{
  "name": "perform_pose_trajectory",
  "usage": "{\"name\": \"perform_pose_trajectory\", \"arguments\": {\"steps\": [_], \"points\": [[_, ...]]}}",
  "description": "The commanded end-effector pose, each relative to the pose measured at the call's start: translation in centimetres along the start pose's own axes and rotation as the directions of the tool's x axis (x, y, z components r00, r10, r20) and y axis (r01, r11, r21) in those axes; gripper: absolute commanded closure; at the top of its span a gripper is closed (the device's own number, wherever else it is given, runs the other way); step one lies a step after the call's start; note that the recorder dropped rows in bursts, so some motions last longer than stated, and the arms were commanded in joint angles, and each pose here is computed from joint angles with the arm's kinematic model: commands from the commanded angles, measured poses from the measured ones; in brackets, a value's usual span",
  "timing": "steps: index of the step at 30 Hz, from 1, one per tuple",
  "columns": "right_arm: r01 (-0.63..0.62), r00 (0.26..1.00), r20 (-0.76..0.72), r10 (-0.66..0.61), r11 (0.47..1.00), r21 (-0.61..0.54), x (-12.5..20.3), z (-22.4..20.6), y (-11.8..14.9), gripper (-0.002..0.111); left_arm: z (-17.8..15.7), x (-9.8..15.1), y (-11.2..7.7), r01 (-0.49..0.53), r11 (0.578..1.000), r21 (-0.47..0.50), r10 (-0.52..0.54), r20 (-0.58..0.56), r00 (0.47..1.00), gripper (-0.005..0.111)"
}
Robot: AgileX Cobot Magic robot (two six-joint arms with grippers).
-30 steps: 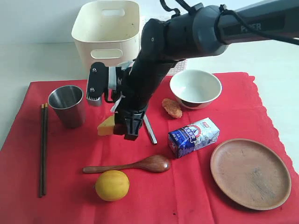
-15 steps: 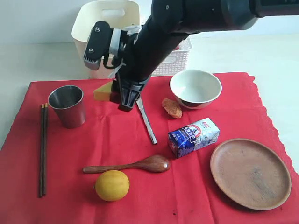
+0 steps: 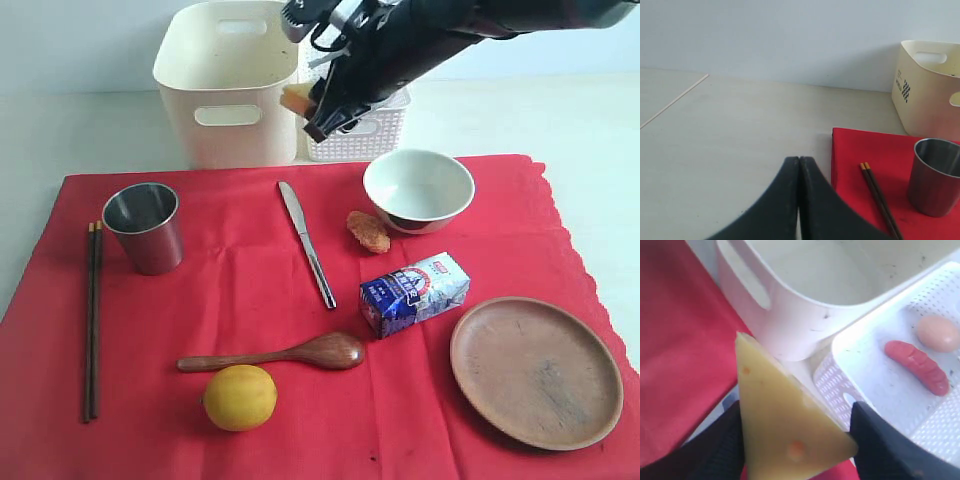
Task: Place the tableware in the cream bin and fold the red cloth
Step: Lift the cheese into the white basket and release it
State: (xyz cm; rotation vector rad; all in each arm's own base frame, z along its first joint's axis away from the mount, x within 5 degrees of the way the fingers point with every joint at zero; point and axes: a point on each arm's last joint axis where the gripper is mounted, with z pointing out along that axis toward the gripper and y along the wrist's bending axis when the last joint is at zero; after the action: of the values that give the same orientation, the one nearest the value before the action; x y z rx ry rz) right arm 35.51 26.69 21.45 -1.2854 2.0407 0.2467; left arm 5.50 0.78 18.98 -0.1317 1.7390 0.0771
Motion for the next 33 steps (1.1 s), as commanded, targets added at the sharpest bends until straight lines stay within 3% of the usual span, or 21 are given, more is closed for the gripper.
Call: {"name": "perform_pose_trajectory", "arguments": {"steps": [1, 6, 19, 27, 33], "points": [[-0.027, 0.999, 0.037, 0.026, 0.999, 0.037, -0.4, -0.5, -0.9, 0.108, 0.0, 0.0, -0.1, 0.006, 1.000, 0.009, -0.006, 0.003, 1.000, 0.106], [-0.003, 0.995, 0.096, -0.006, 0.995, 0.101, -1.0, -0.6, -1.5, 0.108, 0.0, 0.0, -0.1, 0.006, 1.000, 0.009, -0.006, 0.003, 1.000, 0.106], [-0.253, 0.940, 0.302, 0.157, 0.916, 0.312, 0.9, 1.9, -6.3, 0.108, 0.0, 0.0, -0.1, 0.006, 1.000, 0.009, -0.006, 0.003, 1.000, 0.106], [-0.305, 0.911, 0.385, 0.144, 0.866, 0.397, 2.7, 5.3, -7.0, 0.108, 0.0, 0.0, -0.1, 0.006, 1.000, 0.009, -0.006, 0.003, 1.000, 0.106], [-0.304, 0.913, 0.382, 0.141, 0.860, 0.409, 3.5, 6.5, -6.9, 0.108, 0.0, 0.0, -0.1, 0.006, 1.000, 0.009, -0.006, 0.003, 1.000, 0.106]]}}
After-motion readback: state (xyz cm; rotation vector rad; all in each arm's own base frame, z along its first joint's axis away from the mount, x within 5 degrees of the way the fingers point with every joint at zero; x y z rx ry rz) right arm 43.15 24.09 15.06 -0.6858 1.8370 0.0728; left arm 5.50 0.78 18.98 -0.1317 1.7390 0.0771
